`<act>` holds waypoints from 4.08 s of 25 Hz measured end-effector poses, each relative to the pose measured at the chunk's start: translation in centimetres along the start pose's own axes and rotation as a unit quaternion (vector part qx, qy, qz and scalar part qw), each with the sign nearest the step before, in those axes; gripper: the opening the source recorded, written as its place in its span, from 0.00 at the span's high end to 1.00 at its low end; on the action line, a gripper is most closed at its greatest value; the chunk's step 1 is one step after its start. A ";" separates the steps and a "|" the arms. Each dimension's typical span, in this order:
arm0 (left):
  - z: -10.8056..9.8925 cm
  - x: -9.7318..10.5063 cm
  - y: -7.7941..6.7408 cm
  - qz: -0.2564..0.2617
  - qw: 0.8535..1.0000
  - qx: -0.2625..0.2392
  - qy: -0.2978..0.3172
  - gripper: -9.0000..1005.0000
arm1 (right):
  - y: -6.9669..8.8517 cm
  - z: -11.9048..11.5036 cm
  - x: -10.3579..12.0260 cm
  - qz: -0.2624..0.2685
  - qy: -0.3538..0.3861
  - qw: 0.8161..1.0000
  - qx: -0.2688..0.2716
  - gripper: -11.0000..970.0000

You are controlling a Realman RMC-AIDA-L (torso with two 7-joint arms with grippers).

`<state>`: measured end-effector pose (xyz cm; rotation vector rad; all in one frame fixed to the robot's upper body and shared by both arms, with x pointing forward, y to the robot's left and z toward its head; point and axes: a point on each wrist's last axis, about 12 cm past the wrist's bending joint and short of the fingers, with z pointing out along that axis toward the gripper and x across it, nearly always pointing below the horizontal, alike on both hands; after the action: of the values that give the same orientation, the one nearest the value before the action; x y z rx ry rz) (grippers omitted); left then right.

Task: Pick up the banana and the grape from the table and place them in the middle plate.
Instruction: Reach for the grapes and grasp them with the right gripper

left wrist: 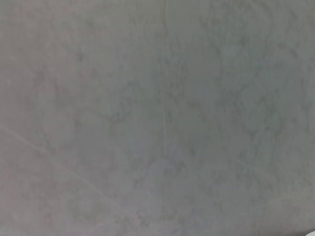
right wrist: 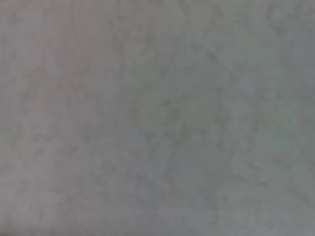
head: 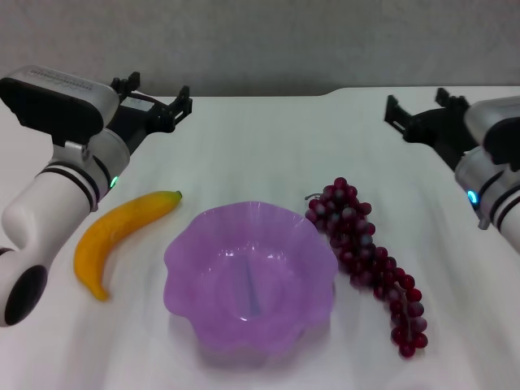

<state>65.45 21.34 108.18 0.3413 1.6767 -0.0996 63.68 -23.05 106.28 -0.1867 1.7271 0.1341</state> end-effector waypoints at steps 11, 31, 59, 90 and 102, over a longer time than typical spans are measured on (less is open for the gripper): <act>-0.1 0.1 0.2 0.005 1.000 -0.002 0.002 0.14 | -0.8 -0.3 0.1 0.009 -0.006 1.000 0.019 0.10; -1.0 1.4 1.8 0.014 0.999 -0.023 0.022 0.14 | 2.1 2.9 -2.1 -0.001 0.065 0.998 -0.022 0.12; -1.8 2.4 3.0 0.018 0.998 -0.042 0.032 0.14 | 1.2 3.5 -5.8 -0.014 0.175 0.984 -0.031 0.14; -1.6 2.0 2.8 0.019 0.999 -0.039 0.028 0.14 | 5.3 0.6 -1.1 -0.057 0.233 0.965 -0.109 0.16; -1.4 1.9 2.6 0.018 0.999 -0.036 0.025 0.14 | 5.1 0.1 0.3 -0.071 0.249 0.960 -0.108 0.17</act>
<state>64.62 24.45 106.86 0.3217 1.7181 -0.0031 62.66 -18.03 105.87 -0.5411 2.1911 0.1815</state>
